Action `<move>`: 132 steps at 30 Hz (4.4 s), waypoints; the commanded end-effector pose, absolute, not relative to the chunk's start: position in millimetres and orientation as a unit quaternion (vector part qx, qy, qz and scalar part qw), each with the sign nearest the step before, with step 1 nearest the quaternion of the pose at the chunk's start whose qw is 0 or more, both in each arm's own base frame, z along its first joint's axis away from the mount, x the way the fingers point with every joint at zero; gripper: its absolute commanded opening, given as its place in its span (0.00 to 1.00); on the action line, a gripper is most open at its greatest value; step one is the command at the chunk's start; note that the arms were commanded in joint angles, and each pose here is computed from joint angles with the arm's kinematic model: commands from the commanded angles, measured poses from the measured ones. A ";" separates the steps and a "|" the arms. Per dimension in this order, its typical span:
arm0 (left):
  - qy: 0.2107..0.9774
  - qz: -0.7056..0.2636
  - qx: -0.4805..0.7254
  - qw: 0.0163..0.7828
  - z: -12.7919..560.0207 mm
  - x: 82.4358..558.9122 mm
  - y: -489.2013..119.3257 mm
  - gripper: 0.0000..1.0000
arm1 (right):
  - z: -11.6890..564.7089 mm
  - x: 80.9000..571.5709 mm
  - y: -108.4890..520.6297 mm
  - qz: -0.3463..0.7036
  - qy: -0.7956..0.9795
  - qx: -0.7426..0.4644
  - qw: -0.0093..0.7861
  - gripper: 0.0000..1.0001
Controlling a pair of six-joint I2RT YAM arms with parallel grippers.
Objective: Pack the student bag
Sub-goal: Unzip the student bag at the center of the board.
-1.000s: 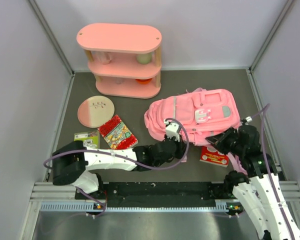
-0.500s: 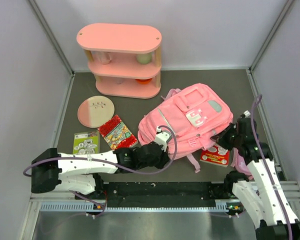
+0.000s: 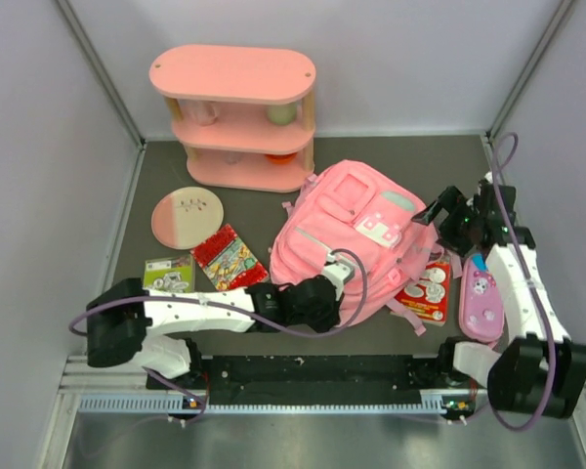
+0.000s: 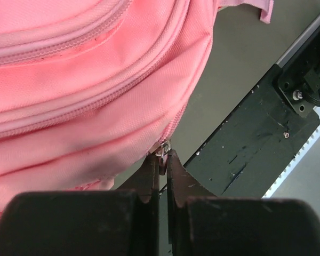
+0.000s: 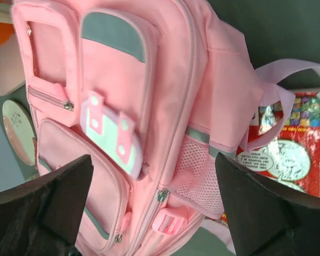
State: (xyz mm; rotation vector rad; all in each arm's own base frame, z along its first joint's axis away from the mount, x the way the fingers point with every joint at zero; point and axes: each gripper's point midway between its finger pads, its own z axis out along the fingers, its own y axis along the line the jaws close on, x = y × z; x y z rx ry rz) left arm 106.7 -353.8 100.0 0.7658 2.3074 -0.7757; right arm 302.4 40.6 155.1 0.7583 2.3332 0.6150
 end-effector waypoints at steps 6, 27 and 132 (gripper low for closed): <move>0.837 -0.367 0.273 0.299 149.6 111.0 -418.6 0.00 | 174.0 215.3 79.1 0.335 0.837 0.274 0.336 0.94; 0.822 -0.381 0.304 0.295 157.8 108.2 -436.5 0.00 | 157.7 157.2 131.3 0.478 0.781 0.322 0.240 0.77; 0.818 -0.358 0.314 0.321 167.2 86.0 -374.0 0.00 | 125.4 141.9 220.6 0.445 0.847 0.228 0.180 0.62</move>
